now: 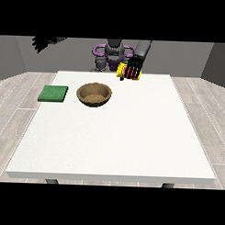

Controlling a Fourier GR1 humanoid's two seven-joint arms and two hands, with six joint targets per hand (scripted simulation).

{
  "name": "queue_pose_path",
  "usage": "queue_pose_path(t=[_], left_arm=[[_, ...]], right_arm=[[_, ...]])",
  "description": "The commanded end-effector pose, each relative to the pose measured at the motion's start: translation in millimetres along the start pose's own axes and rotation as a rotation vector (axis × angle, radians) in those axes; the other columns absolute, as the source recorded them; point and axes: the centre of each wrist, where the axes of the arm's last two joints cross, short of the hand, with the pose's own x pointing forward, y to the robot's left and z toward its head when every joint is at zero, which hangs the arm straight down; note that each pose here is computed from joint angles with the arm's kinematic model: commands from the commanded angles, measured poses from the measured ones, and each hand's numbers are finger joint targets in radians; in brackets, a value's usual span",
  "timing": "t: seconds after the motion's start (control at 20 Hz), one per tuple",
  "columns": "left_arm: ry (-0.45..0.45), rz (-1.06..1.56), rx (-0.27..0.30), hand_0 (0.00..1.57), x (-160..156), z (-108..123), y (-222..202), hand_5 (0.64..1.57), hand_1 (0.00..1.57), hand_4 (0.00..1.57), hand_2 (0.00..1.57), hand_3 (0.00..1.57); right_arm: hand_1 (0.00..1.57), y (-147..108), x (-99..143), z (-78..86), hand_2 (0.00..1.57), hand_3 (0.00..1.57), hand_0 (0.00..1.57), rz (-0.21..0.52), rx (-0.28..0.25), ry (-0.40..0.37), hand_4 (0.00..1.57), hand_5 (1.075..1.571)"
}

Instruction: Pick the cup and pour the ball into the bowl, then pick the bowl and place it on the pad

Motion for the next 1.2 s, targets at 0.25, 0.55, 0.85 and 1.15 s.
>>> queue_pose_path(t=[0.25,0.55,0.85,1.15], left_arm=[[-0.013,-0.238,-0.047,0.77,88.0,-17.3,13.4,1.568,0.77,1.05,1.57,1.21],[-0.031,-0.439,-0.034,0.45,120.2,-2.6,16.0,1.569,0.45,0.76,1.56,1.21],[-0.084,-0.565,-0.088,0.00,148.2,-0.8,32.4,1.571,0.00,0.85,1.13,1.45],[-0.082,-0.363,0.028,0.00,148.0,-14.5,60.2,1.563,0.00,0.75,1.19,1.43]], right_arm=[[0.00,-11.5,-9.2,-3.9,0.00,0.00,0.00,-0.023,-0.009,0.033,0.65,1.564],[0.00,7.0,-21.5,-15.7,0.00,0.00,0.00,-0.016,0.049,0.047,0.66,1.561],[0.00,27.0,-12.5,-35.2,0.00,0.00,0.00,-0.044,0.122,0.001,0.68,1.562],[0.00,14.3,-21.4,-28.3,0.00,0.00,0.00,-0.023,-0.021,0.045,0.70,1.570]])
